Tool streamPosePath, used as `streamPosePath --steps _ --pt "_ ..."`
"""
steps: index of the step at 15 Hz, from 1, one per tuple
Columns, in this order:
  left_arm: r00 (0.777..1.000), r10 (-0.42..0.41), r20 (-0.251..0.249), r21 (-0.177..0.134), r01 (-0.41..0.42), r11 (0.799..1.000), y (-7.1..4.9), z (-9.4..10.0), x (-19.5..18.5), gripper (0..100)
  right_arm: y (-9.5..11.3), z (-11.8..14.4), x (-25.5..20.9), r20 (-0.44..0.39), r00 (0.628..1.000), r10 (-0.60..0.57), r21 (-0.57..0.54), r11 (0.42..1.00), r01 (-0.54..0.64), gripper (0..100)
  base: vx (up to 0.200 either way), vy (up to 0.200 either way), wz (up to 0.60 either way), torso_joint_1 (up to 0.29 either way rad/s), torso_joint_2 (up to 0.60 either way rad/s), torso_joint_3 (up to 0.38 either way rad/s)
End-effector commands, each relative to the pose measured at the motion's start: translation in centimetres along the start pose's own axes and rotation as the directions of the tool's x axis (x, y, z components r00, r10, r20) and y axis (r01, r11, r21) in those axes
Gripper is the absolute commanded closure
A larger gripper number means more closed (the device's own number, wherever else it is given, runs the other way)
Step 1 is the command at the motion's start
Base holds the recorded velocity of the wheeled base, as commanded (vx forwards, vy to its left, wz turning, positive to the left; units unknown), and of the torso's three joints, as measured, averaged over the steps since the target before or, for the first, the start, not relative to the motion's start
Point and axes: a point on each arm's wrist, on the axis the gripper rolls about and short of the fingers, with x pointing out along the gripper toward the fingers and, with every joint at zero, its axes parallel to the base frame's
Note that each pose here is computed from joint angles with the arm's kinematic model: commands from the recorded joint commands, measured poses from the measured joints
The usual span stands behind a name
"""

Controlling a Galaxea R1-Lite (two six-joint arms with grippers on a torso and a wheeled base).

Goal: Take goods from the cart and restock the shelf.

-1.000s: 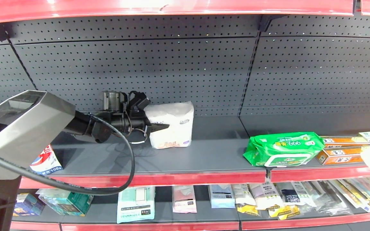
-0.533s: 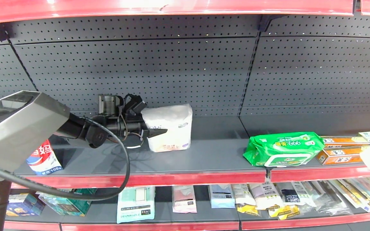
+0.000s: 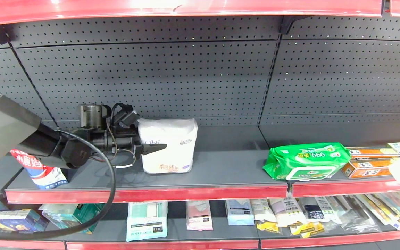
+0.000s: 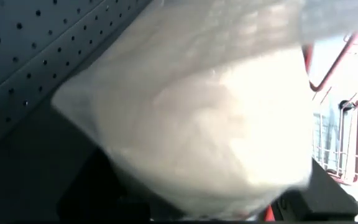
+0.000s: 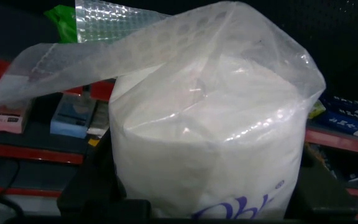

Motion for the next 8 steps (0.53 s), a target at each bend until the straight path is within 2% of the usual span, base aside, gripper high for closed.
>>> streamPosePath --steps 1,2,3,8 --pt "1.000 0.007 0.016 0.015 -0.007 1.000 -1.1 -0.1 -1.2 100 0.0 0.0 0.0 -0.002 1.000 0.001 0.000 1.000 -0.001 100 0.000 0.000 0.00 0.000 0.00 0.000" --pt "1.000 0.015 0.016 0.014 -0.015 1.000 -1.2 -0.6 -1.5 100 0.0 0.0 0.1 -0.003 1.000 0.001 -0.001 1.000 -0.001 100 0.000 0.000 0.00 0.000 0.00 0.000" --pt "1.000 0.006 0.009 0.000 -0.006 1.000 -1.7 -1.4 -1.7 100 0.0 0.0 0.2 -0.006 1.000 0.003 -0.001 1.000 -0.003 100 0.000 0.000 0.00 0.000 0.00 0.000" --pt "0.998 -0.064 0.026 -0.016 0.064 0.998 -2.4 -2.1 -1.8 100 -0.1 0.3 0.4 -0.009 1.000 0.004 -0.001 1.000 -0.004 100 0.000 0.000 0.00 0.000 0.00 0.000"
